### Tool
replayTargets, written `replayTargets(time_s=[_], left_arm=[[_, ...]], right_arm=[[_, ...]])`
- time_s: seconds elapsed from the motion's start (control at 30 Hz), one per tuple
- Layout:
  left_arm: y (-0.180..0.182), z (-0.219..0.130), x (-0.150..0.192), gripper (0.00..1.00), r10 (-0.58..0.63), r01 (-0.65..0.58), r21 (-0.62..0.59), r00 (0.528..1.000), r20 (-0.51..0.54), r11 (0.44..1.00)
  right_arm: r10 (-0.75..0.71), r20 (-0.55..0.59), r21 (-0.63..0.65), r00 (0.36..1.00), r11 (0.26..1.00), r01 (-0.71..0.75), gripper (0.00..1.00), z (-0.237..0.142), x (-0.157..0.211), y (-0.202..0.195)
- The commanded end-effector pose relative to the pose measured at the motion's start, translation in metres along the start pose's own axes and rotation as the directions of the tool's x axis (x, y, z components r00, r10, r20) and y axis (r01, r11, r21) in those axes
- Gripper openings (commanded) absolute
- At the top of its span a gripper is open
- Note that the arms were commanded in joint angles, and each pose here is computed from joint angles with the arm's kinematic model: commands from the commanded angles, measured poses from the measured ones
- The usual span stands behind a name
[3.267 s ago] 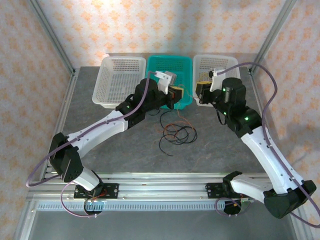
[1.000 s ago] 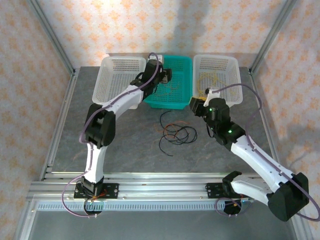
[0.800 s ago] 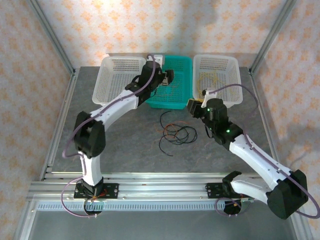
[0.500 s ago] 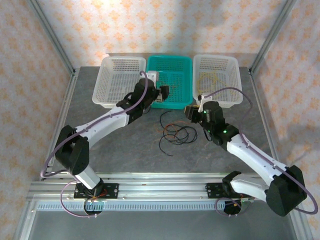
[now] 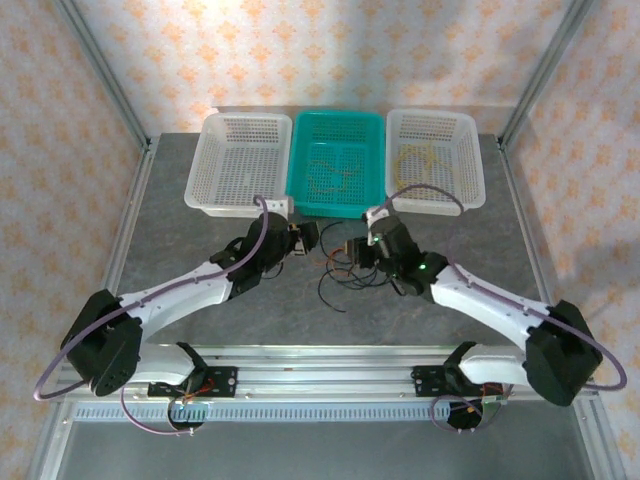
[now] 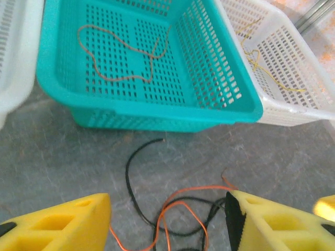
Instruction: Untangle the cables
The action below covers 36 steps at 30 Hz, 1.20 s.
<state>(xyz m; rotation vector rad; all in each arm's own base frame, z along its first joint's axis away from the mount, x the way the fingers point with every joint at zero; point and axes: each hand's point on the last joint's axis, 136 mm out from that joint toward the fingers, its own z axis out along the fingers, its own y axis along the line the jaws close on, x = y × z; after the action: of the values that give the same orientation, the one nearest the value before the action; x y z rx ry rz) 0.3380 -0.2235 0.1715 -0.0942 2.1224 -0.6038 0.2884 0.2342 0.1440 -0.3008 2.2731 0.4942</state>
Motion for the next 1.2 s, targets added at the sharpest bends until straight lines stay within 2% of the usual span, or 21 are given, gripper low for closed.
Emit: replayTargets(time_s=[0.0, 0.17, 0.43, 0.7, 0.97, 1.17], left_arm=[[0.004, -0.006, 0.002, 0.61, -0.087, 0.087, 0.029, 0.996, 0.019, 0.996], [0.031, -0.017, -0.007, 0.61, -0.237, 0.230, 0.109, 0.970, 0.048, 0.967], [0.058, -0.022, -0.019, 0.60, -0.316, 0.304, 0.133, 0.946, 0.080, 0.943], [0.058, -0.019, -0.017, 0.59, -0.321, 0.308, 0.146, 0.945, 0.069, 0.940], [0.047, -0.015, -0.020, 0.56, -0.325, 0.310, 0.194, 0.944, 0.052, 0.931], [0.047, -0.015, -0.022, 0.55, -0.320, 0.305, 0.190, 0.946, 0.055, 0.933]], right_arm=[[0.004, -0.030, 0.027, 1.000, 1.000, -0.003, 0.36, 0.012, 0.006, 0.007], [-0.004, -0.128, -0.010, 0.992, 1.000, 0.002, 0.35, 0.037, 0.022, 0.018], [-0.001, -0.166, 0.038, 0.986, 0.999, 0.007, 0.30, 0.070, 0.019, 0.019], [0.020, -0.218, 0.056, 0.976, 0.998, -0.008, 0.28, 0.092, 0.033, 0.019], [0.018, -0.239, 0.084, 0.971, 0.996, 0.002, 0.31, 0.107, 0.047, 0.016], [0.013, -0.233, 0.104, 0.973, 0.995, 0.012, 0.26, 0.113, 0.047, 0.014]])
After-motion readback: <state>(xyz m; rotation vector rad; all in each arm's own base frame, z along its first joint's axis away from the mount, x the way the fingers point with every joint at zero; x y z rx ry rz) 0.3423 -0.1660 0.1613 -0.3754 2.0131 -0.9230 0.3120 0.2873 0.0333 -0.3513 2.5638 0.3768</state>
